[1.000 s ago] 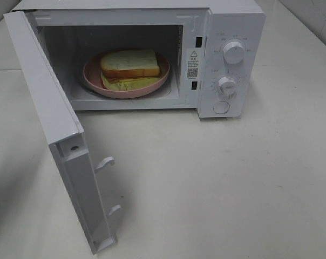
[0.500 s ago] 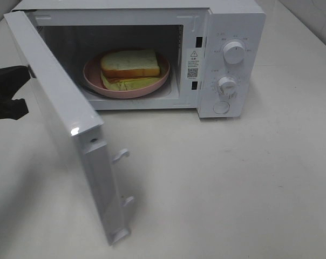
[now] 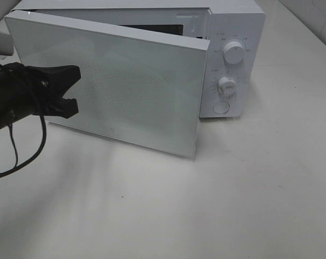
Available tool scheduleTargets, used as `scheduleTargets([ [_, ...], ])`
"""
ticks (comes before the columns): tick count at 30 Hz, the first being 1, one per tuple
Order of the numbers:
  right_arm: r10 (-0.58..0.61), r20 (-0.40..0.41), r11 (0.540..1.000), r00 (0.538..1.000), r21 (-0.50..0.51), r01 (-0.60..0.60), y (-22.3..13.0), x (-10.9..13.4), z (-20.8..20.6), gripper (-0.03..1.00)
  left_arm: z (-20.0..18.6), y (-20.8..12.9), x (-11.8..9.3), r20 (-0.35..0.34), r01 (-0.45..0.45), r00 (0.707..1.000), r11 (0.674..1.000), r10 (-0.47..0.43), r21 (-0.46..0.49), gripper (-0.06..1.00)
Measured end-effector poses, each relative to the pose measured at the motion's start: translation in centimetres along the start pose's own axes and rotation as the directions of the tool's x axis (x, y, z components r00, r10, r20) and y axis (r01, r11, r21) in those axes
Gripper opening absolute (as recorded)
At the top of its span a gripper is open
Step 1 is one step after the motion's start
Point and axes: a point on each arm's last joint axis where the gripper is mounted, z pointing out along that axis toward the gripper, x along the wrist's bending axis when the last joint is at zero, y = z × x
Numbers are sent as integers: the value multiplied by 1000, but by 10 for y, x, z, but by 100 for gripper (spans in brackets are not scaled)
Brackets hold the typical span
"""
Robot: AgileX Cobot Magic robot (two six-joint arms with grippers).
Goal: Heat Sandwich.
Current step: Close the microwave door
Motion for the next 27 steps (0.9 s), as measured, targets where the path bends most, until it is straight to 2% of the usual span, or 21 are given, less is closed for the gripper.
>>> scheduleTargets([
  [7,0,0,1000,1000,0,0,0,0,0,73,26,1,-22,50,-3,999,1000,4,-11,0],
  [16,0,0,1000,1000,0,0,0,0,0,73,55,-1,-46,50,-38,998,999,37,15,0],
  [20,0,0,1000,1000,0,0,0,0,0,73,75,6,-62,74,-34,997,999,36,-23,0],
  [27,0,0,1000,1000,0,0,0,0,0,73,95,9,-74,83,-21,996,999,24,-37,0],
])
